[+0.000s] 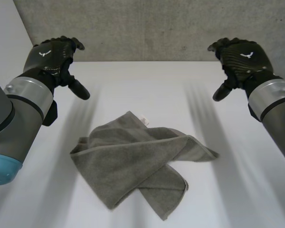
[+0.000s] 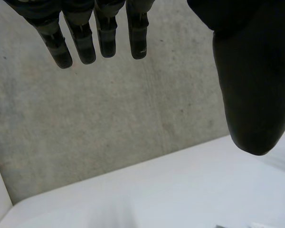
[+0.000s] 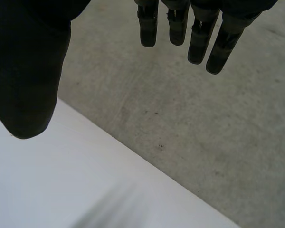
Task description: Fold the towel.
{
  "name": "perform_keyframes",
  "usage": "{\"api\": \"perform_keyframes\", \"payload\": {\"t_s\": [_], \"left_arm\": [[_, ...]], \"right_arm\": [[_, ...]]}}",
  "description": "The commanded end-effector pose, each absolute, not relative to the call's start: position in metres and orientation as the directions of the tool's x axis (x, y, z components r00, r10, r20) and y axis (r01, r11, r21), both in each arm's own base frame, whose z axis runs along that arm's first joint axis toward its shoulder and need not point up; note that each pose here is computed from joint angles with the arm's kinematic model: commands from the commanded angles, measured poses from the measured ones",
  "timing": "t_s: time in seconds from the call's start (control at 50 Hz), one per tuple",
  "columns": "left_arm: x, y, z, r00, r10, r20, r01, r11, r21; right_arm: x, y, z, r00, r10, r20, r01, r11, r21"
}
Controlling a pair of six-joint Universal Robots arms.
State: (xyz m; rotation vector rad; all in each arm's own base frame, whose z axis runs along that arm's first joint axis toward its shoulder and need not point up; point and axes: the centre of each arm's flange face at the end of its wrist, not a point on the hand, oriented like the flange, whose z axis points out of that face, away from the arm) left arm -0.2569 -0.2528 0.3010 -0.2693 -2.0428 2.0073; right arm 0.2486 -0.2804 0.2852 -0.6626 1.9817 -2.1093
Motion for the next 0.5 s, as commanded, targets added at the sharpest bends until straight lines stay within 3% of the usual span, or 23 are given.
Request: {"api": "perform_keyframes", "payload": {"t_s": [0.02, 0.22, 0.5], "left_arm": [[-0.259, -0.255, 0.297, -0.943, 0.330, 0.048, -0.013, 0.109, -0.994], [-0.258, -0.254, 0.294, -0.945, 0.322, 0.053, -0.010, 0.132, -0.991], [-0.256, -0.254, 0.294, -0.947, 0.317, 0.051, -0.010, 0.130, -0.991]], "right_arm": [[0.228, -0.286, 0.298, -0.926, -0.369, 0.081, -0.092, 0.012, -0.996], [0.228, -0.280, 0.305, -0.924, -0.374, 0.079, -0.093, 0.017, -0.996], [0.221, -0.278, 0.314, -0.948, -0.304, 0.096, -0.098, -0.007, -0.995]]}}
